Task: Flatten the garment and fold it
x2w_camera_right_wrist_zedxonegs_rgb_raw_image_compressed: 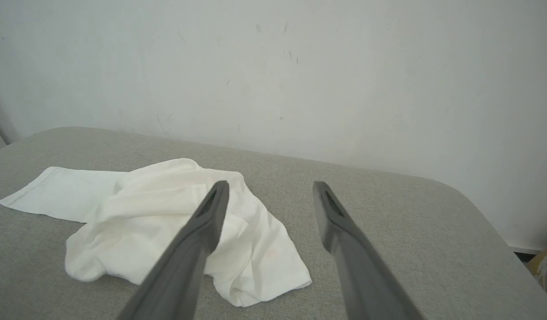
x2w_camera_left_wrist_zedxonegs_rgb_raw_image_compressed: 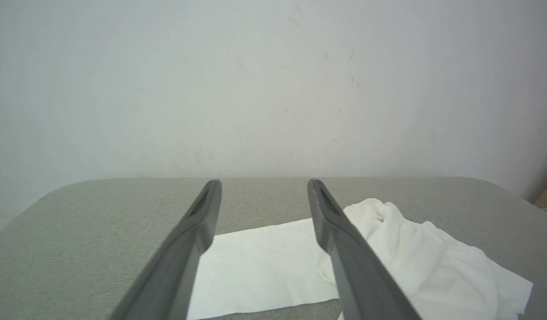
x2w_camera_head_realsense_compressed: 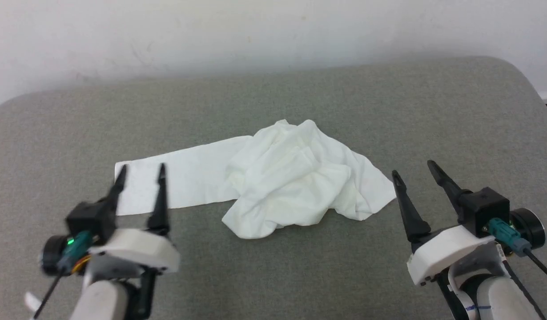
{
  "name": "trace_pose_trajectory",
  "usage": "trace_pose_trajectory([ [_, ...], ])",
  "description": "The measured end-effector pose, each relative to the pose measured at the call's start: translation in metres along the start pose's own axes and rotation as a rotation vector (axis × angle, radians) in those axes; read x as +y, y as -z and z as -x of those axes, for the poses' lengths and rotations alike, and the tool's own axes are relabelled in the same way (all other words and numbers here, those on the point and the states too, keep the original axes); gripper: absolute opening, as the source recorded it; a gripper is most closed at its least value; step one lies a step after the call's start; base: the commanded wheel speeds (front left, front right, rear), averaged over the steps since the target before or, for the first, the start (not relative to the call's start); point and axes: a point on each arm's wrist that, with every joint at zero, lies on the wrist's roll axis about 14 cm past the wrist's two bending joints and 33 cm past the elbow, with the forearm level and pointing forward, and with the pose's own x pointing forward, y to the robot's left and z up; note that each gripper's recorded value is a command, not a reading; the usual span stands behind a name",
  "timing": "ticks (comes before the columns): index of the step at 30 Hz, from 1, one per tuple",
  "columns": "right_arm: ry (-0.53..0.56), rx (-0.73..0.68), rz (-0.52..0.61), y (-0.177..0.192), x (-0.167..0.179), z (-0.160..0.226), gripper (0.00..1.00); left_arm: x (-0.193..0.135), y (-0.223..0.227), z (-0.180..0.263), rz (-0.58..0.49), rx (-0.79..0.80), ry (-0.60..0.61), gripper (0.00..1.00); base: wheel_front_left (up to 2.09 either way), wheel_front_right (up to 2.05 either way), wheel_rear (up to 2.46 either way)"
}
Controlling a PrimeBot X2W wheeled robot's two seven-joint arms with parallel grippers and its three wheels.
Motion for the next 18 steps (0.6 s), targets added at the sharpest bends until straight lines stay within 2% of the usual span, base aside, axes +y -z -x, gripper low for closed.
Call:
trace_pose_trajectory([
  [4, 0.001, 0.025, -0.012, 0.007, 0.0, 0.001, 1.0, 0.038, -0.003, 0.013, -0.036, -0.024, -0.122, 1.0, 0.0, 0.0, 0.0],
  [8, -0.012, 0.06, -0.016, 0.019, 0.004, -0.001, 1.0, 0.061, -0.001, 0.022, -0.062, -0.02, -0.191, 1.0, 0.0, 0.0, 0.0],
  [13, -0.046, 0.147, -0.041, 0.043, 0.015, -0.005, 1.0, 0.076, 0.001, 0.032, -0.078, -0.01, -0.229, 1.0, 0.0, 0.0, 0.0],
  [18, -0.162, 0.266, -0.089, 0.066, 0.04, -0.021, 1.0, 0.082, 0.006, 0.039, -0.078, 0.005, -0.253, 1.0, 0.0, 0.0, 0.0],
])
